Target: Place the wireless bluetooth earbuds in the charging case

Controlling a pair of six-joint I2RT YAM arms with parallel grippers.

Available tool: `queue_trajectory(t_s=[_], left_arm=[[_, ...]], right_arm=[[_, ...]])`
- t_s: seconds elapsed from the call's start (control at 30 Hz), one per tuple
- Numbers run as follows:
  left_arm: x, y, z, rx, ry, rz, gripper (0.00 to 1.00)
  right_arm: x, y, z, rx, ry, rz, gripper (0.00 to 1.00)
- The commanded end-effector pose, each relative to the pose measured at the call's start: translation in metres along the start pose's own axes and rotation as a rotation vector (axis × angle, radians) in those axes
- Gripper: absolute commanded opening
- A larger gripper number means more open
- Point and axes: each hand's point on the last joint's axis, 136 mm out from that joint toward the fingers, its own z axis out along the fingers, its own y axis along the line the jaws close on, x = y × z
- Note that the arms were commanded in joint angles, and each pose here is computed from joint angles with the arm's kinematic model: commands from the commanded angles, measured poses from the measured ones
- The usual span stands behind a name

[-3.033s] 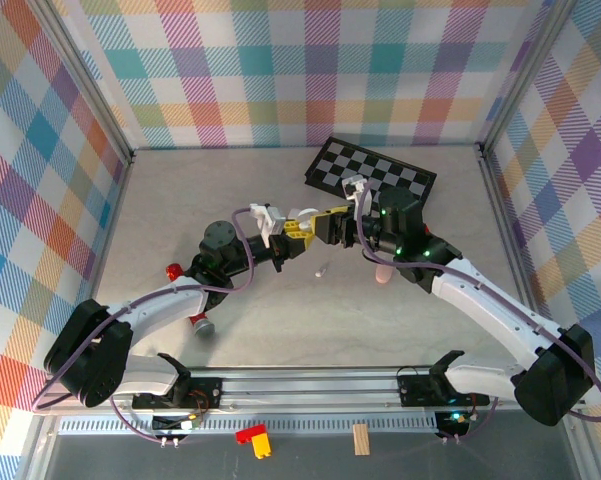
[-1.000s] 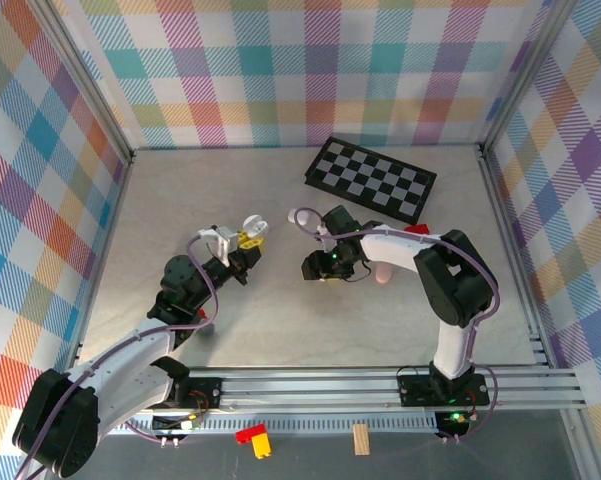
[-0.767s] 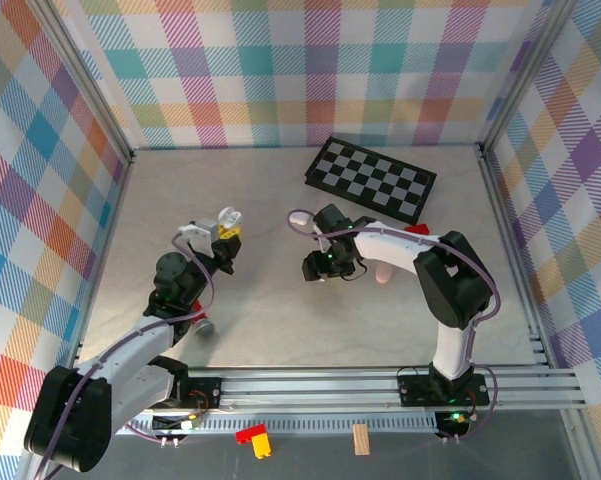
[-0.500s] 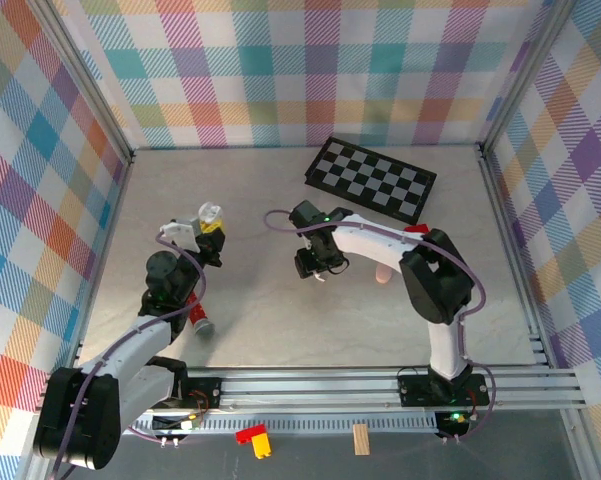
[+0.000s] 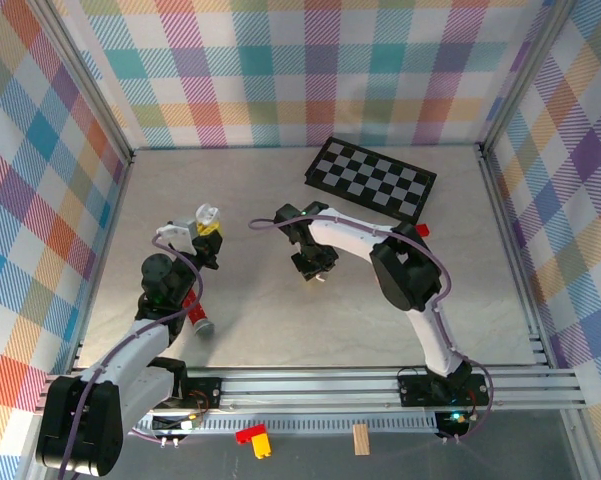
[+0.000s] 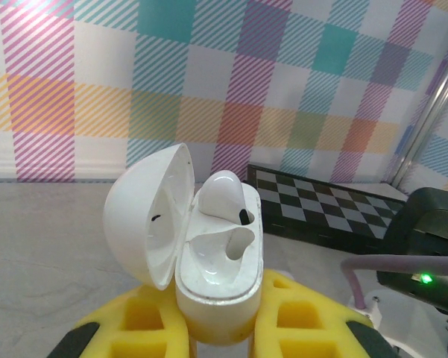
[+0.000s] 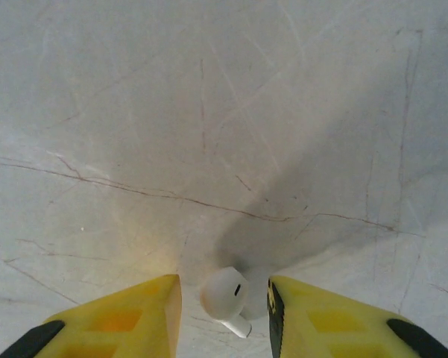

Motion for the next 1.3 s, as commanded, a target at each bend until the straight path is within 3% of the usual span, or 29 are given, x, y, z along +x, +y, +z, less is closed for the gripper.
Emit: queue_trajectory(t_s=[0.0,0.5,0.67,0.93,1.27], left_arm=[[-0.003,-0.004,-0.003,0.029,-0.012,0.029,0.00],[0.002,-0.008,0.000,0.056,0.016,0.040,0.00],[0.001,-0.004,-0.003,0.033,0.005,0.044,0.00],[-0.004,-0.022,0.001,0.050,-0.012,0.104,0.00],[0.005,-0.079,0.028,0.146,-0.005,0.153,0.00]], right_arm=[[0.007,-0.001,0.000,0.016,0.050,-0.039,0.35],[0.006,0.004,0.013,-0.004,0.064,-0.045,0.24],[0.004,0.003,0.006,-0.035,0.017,-0.006,0.21],[-0.011,-0.005,-0.037,-0.155,-0.213,0.133,0.22],[-0.019,-0.037,-0.125,-0.387,-0.651,0.344,0.22]])
